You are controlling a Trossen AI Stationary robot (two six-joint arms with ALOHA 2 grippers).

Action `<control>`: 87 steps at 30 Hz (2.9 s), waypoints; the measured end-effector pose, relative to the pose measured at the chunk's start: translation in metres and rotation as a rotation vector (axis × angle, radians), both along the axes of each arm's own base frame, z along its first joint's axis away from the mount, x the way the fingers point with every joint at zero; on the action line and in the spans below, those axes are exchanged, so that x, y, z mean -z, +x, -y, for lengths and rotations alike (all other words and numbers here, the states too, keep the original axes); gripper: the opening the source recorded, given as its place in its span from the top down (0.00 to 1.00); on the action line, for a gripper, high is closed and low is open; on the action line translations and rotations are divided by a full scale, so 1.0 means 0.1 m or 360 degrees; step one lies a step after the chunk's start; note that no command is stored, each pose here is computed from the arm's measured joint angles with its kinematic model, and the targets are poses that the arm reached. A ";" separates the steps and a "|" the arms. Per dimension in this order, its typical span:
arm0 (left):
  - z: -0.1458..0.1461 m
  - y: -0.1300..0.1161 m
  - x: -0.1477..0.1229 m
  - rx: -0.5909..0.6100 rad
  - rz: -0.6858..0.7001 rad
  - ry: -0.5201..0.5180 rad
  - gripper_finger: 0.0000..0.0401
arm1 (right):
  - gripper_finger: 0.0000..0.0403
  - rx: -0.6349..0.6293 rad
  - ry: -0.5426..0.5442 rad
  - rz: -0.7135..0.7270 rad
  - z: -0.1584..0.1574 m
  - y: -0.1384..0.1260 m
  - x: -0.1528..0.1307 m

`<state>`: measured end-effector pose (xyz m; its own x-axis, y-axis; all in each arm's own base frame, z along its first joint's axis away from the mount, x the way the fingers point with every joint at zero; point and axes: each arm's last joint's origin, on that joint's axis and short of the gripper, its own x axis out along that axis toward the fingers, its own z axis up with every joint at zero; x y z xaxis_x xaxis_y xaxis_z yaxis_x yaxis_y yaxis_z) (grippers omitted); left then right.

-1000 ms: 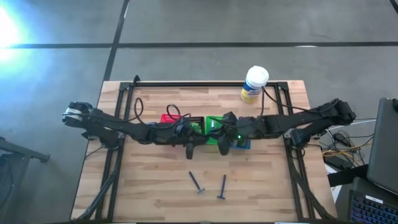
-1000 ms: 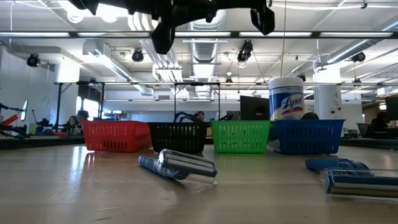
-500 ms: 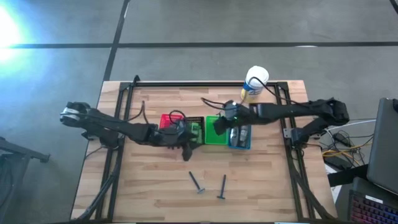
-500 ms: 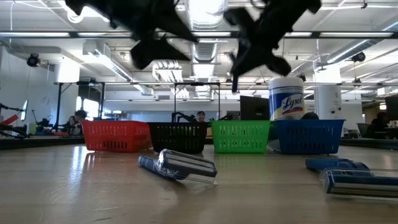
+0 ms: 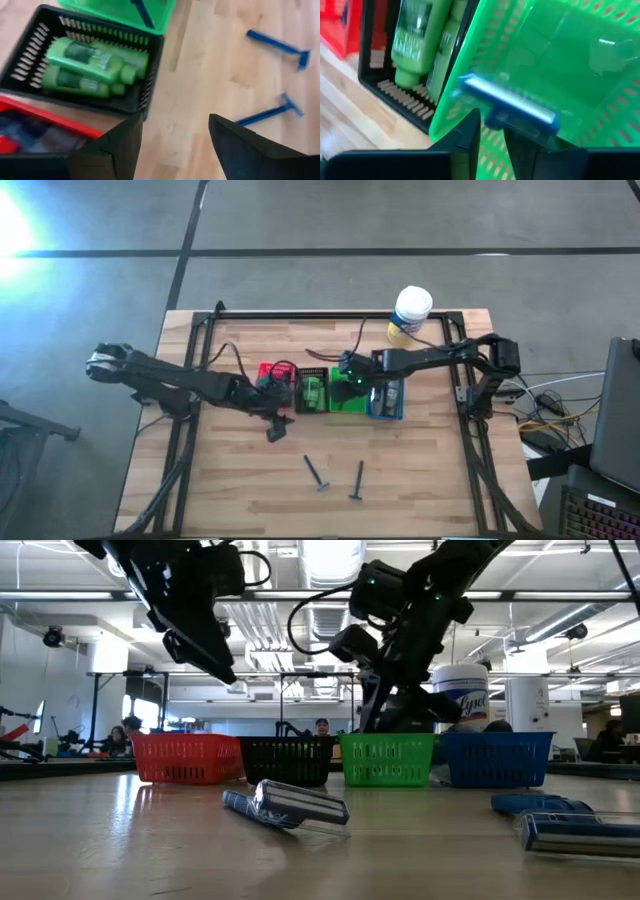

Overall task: Pick & Place Travel size toiletries
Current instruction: Put the blue razor into the green bin

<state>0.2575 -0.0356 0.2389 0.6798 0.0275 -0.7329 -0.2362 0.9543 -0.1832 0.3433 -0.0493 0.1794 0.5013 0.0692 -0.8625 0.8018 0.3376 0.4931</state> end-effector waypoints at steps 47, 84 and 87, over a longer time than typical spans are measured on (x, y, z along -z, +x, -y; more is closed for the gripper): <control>-0.07 -0.13 0.05 0.0099 -0.0210 0.0047 0.43 | 0.28 0.0319 0.0235 -0.0364 -2.40 -0.17 0.29; -0.08 -0.24 0.12 0.0622 -0.0435 0.0410 0.43 | 0.93 0.0545 -0.0026 -0.0552 -1.82 0.30 -0.42; -0.09 -0.25 0.12 0.0603 -0.0455 0.0430 0.43 | 0.93 0.0564 -0.0112 -0.0526 -1.31 0.22 -0.60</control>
<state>0.2322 -0.0268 0.2268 0.4533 0.0323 -0.8908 0.1289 0.9865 0.1014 0.3656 0.0814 0.2393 0.1824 -0.1204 -0.9758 0.9831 0.0388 0.1789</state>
